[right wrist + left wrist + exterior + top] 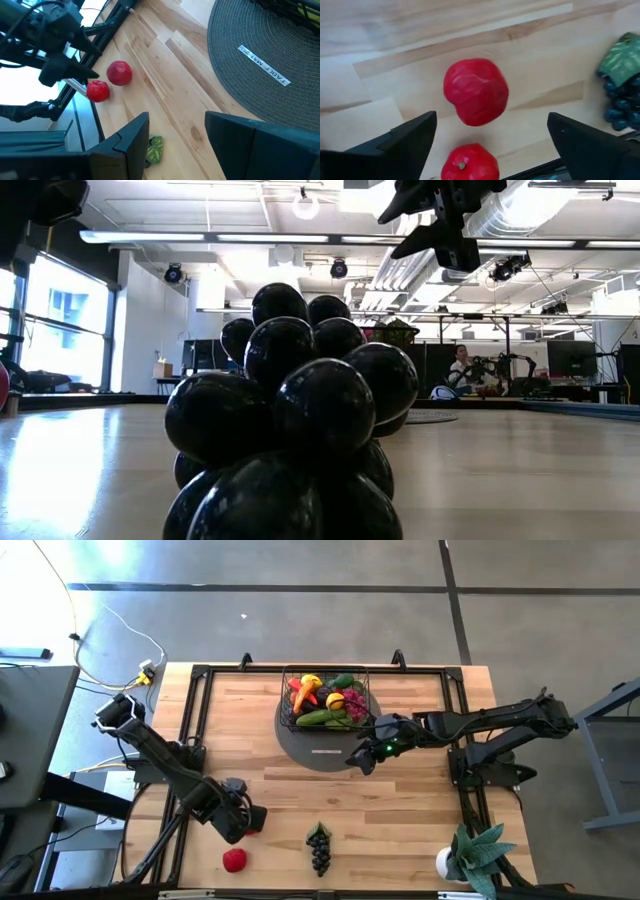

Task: Build produce basket
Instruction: Put the top red tomato into the black wire basket

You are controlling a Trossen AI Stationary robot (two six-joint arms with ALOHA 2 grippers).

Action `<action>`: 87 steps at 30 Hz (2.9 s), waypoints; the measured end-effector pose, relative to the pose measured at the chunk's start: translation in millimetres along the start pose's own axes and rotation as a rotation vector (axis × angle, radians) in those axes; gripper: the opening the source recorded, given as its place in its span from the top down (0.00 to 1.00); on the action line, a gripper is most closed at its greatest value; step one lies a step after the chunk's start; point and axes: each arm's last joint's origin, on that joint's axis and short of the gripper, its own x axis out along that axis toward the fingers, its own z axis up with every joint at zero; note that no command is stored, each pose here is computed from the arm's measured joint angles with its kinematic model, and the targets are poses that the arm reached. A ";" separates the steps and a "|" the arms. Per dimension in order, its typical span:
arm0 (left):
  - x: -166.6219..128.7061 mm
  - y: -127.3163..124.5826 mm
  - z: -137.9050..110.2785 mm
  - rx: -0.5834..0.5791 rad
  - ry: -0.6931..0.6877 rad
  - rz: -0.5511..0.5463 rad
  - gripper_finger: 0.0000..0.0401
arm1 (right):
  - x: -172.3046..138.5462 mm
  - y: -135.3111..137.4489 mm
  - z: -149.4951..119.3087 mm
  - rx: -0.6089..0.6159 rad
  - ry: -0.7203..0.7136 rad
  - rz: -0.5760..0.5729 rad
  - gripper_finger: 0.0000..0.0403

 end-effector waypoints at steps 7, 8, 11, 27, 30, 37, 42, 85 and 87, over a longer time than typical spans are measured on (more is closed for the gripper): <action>17.1 -5.7 -6.0 -0.006 0.011 0.030 0.05 | 0.0 0.0 0.0 0.002 0.000 0.000 0.56; 20.1 -6.7 -6.8 -0.006 0.010 0.033 0.05 | 0.0 0.0 0.0 0.000 0.000 0.000 0.56; 27.8 -8.1 -8.5 -0.012 0.000 0.051 0.05 | 0.0 0.0 0.0 0.001 0.000 0.000 0.56; 65.2 -12.5 -11.7 -0.055 -0.026 0.157 0.05 | 0.0 -0.1 0.0 0.000 0.000 -0.001 0.56; 72.5 -13.1 -9.5 -0.029 -0.037 0.182 0.05 | 0.0 0.0 0.0 0.002 0.000 -0.001 0.56; 78.4 -13.3 -6.9 0.023 -0.045 0.210 0.11 | 0.0 -0.1 0.1 0.000 -0.001 -0.001 0.56; 78.2 -12.3 -6.4 0.041 -0.043 0.223 0.24 | 0.0 -0.1 0.0 0.002 -0.001 -0.001 0.56; -37.3 -45.7 177.9 0.789 -0.672 -0.077 0.38 | 0.1 0.0 0.1 0.000 -0.001 -0.001 0.56; -39.6 -44.7 193.0 0.796 -0.707 -0.056 0.38 | 0.1 -0.2 0.0 0.001 0.000 -0.002 0.56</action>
